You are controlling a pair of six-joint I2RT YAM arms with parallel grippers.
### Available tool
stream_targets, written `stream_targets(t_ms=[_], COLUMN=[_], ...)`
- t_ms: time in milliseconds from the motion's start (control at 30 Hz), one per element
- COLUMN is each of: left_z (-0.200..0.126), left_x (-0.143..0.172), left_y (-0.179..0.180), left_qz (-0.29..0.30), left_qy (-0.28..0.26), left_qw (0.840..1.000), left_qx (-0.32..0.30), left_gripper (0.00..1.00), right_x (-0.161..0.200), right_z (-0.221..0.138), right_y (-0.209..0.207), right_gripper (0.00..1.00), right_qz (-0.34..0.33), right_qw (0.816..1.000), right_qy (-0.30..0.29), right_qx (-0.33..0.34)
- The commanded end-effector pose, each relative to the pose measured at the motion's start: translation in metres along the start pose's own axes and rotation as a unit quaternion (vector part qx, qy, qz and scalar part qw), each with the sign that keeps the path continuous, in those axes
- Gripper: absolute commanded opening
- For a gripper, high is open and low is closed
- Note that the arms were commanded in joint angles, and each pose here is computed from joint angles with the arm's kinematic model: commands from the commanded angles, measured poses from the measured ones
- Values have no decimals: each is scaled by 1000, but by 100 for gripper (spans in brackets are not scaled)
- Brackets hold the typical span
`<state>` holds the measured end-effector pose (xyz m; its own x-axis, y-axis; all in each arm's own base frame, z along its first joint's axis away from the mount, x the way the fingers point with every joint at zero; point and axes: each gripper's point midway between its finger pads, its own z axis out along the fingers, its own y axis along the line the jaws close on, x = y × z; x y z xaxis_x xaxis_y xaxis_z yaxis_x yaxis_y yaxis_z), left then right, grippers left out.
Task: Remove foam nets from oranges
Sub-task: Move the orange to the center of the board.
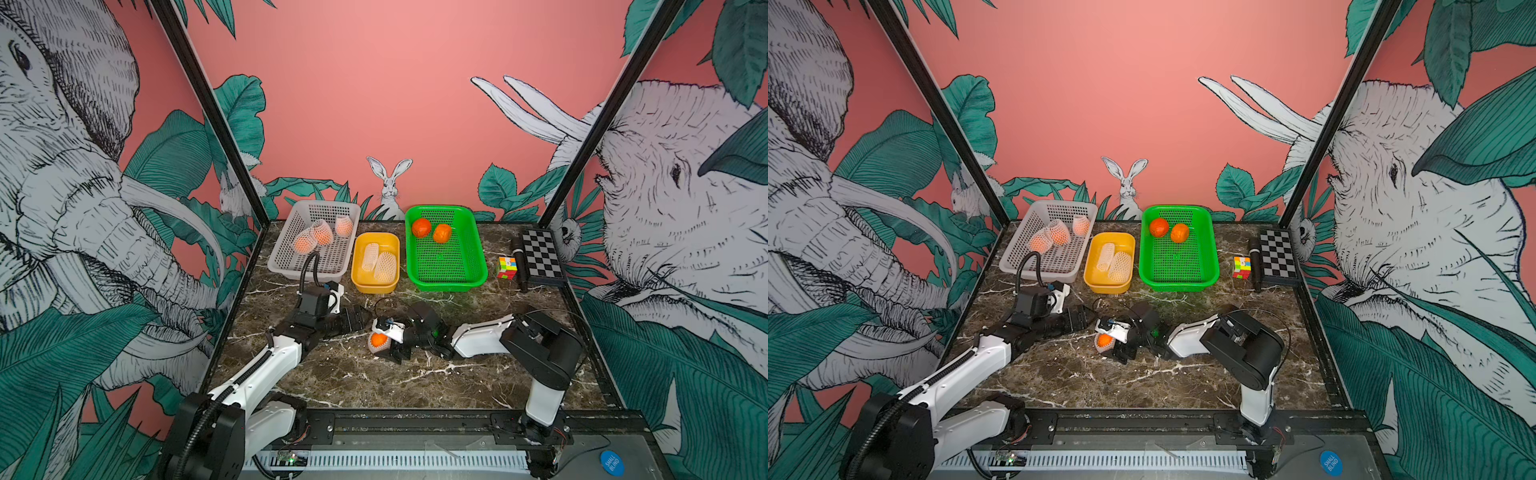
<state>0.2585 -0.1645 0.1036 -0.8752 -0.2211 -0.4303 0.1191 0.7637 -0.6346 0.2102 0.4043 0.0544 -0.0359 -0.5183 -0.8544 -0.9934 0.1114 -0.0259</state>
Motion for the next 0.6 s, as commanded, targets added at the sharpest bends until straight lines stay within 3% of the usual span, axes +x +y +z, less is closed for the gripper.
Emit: stream_targets(t_ms=[0, 300, 567], left_z=[-3, -6, -3], left_x=[-1, -6, -5], left_y=[-1, -2, -4], left_qz=[8, 13, 17], left_qy=[-10, -15, -1], left_qw=[1000, 1000, 1000], left_qx=[8, 5, 9], left_gripper=[99, 99, 99], right_x=[-2, -2, 10], right_z=[-1, -14, -47], right_y=[-3, -10, -8], right_gripper=[78, 71, 69], right_qz=[2, 18, 66], right_qw=[1000, 998, 993], right_qy=[2, 1, 5], right_qx=[14, 53, 96])
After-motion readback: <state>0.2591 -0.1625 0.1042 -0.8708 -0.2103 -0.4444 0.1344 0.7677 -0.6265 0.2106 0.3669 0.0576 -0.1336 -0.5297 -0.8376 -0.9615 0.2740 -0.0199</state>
